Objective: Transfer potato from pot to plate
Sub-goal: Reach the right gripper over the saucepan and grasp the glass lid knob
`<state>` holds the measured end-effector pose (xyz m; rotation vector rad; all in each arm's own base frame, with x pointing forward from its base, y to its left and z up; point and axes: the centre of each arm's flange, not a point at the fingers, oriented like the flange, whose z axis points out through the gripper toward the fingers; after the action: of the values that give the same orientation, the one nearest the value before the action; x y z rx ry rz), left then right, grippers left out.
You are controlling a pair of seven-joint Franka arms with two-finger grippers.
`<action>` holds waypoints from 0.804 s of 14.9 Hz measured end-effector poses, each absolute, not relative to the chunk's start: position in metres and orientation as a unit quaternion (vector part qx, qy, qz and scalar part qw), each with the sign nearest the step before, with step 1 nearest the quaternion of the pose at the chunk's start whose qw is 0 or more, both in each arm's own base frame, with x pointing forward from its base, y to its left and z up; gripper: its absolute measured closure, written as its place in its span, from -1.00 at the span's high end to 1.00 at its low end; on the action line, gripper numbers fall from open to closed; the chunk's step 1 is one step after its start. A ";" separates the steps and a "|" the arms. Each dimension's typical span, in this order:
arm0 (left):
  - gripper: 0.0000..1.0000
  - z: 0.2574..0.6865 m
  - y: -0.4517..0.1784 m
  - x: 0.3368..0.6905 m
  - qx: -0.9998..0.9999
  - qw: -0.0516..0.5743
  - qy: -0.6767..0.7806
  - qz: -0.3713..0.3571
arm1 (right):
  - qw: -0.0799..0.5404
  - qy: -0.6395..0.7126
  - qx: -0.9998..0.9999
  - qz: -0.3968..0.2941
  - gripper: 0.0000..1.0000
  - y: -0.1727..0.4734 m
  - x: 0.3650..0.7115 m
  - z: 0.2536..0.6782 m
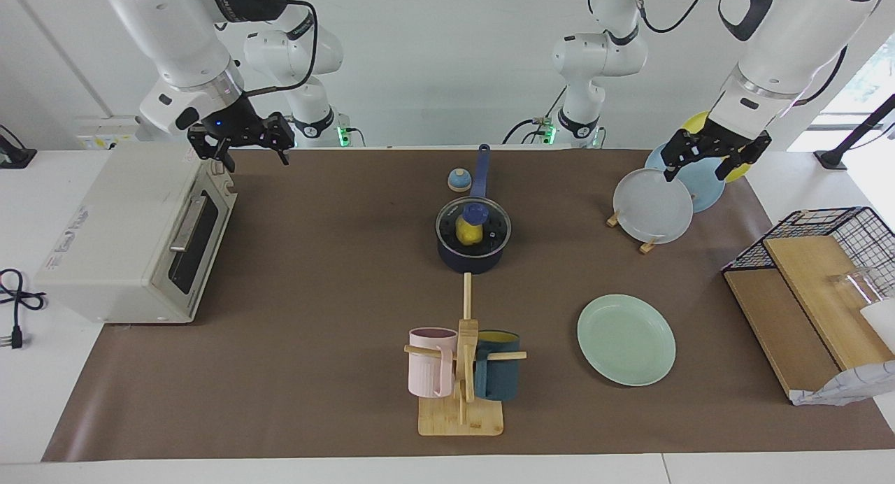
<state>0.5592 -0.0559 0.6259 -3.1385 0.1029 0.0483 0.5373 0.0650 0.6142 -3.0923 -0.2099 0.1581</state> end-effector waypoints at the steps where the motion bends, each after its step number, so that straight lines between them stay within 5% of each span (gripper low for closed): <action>1: 1.00 0.626 -0.056 0.559 -0.999 0.001 0.033 0.015 | 0.019 -0.074 -0.996 0.048 1.00 0.078 0.539 0.617; 12: 1.00 0.626 -0.056 0.559 -0.999 0.001 0.033 0.015 | 0.021 -0.064 -0.998 0.022 1.00 0.356 0.537 0.553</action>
<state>0.5592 -0.0558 0.6259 -3.1385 0.1029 0.0483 0.5369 0.3557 0.5531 -3.0932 -0.1974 0.0684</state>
